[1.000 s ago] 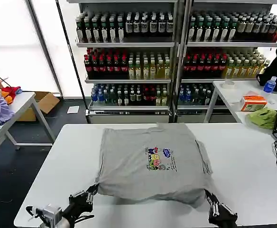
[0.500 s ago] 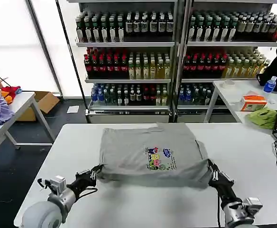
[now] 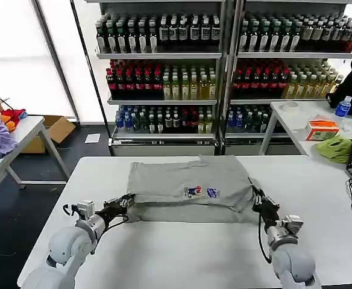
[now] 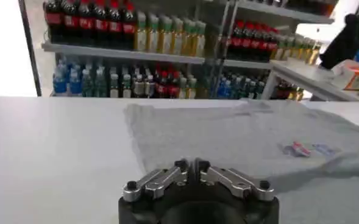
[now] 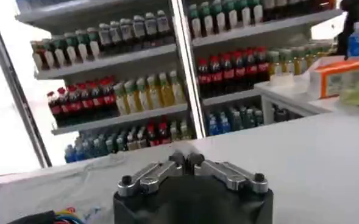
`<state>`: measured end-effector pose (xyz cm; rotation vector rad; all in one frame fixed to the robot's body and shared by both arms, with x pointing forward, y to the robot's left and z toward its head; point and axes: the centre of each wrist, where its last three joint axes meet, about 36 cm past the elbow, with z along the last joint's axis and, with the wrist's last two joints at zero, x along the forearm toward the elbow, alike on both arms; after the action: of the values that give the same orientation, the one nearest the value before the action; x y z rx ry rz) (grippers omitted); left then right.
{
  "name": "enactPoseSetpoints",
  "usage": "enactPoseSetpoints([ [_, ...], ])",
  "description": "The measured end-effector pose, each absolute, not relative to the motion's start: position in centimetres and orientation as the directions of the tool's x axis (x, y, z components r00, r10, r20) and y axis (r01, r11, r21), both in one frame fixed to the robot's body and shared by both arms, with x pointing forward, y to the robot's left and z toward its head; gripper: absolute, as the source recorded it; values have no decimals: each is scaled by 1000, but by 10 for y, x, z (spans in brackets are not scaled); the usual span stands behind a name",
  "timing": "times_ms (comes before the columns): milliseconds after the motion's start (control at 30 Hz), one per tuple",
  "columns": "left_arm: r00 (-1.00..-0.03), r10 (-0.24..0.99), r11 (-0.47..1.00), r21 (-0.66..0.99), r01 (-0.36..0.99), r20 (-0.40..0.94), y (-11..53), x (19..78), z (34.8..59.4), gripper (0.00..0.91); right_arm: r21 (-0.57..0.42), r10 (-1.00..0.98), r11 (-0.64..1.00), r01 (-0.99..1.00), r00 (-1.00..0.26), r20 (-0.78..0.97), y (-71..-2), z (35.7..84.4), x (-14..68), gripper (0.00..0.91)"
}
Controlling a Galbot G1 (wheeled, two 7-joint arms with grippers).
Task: Fold and organize the clothes.
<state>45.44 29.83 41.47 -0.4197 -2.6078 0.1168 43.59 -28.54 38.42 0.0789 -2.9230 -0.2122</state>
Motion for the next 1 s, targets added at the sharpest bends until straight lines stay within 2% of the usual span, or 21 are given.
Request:
enactPoseSetpoints([
  [233, -845, 265, 964, -111, 241, 464, 308, 451, 417, 907, 105, -53, 994, -30, -973, 226, -291, 391, 427, 907],
  [600, -833, 249, 967, -77, 244, 494, 284, 399, 408, 907, 15, 41, 999, 48, -943, 329, -299, 385, 371, 907],
  [933, -820, 260, 964, -92, 249, 510, 266, 377, 402, 907, 1, 79, 996, 87, -915, 396, -290, 377, 358, 907],
  [1000, -820, 259, 965, -94, 246, 511, 265, 376, 401, 907, 0, 82, 996, 89, -911, 404, -288, 376, 358, 756],
])
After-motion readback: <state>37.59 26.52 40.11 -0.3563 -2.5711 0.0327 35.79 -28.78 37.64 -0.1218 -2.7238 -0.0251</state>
